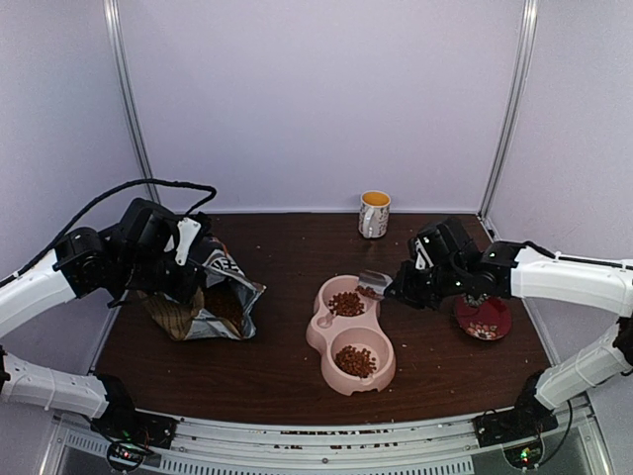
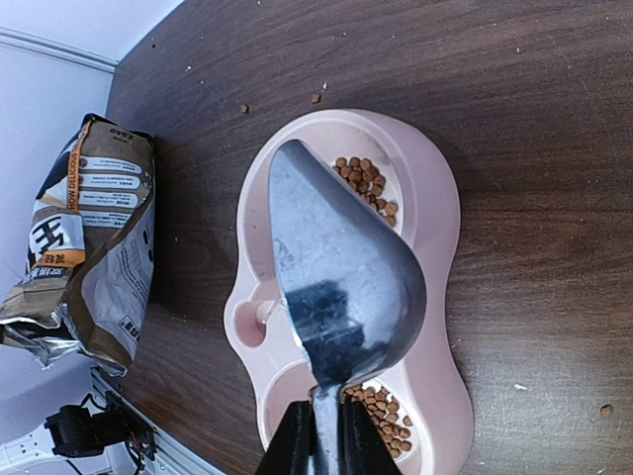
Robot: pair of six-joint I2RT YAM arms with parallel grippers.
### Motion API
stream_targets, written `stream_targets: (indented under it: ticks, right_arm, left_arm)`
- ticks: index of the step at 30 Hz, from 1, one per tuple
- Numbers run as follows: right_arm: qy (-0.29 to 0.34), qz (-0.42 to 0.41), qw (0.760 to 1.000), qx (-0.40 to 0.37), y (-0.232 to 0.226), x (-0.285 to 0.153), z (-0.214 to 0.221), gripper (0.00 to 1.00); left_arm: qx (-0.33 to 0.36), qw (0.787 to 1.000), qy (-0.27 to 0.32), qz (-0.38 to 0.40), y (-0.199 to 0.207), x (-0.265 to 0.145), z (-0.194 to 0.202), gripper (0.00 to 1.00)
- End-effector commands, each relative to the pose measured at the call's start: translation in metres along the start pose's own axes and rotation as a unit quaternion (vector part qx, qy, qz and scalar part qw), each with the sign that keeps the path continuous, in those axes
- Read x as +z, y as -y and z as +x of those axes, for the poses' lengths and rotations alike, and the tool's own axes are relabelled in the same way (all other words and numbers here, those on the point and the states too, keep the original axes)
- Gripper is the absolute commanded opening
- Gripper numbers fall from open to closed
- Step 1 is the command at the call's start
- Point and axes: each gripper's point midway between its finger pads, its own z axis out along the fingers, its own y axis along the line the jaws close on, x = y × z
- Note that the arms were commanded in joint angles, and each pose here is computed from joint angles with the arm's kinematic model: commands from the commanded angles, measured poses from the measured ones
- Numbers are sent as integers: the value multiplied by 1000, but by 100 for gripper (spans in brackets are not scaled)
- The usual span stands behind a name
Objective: Serve the pet food
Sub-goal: Place the pet food in the pet food bowl, then insert the spatula into the pet food bag.
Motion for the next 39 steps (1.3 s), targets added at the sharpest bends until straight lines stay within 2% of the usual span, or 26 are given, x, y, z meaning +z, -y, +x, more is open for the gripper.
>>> stream_targets:
  ticks: [1,12,22,28,33,39]
  right_arm:
    - [4,23,999,-28,-4,-1,-2,0]
    - [-9,114,988,-106,-7,2,5,0]
    - [14,104,987,-122,-22,-11,0,0]
    - [39,64,987,-140,-43,-29,0,0]
    - [47,-42,984,-169,-83,-47,17,0]
    - [47,-146,964,-217,-120,-75,44,0]
  left_arm:
    - [-26,998,52,-29,-16,-10,-23,0]
    - [-27,998,51,-27,-15,-10,-22,0]
    - [-27,998,48,-22,-13,-8,-22,0]
    - [-28,998,50,-8,-7,-6,-27,0]
    - [-27,998,46,16,4,-1,-34,0]
    - [-25,998,40,37,15,3,-42,0]
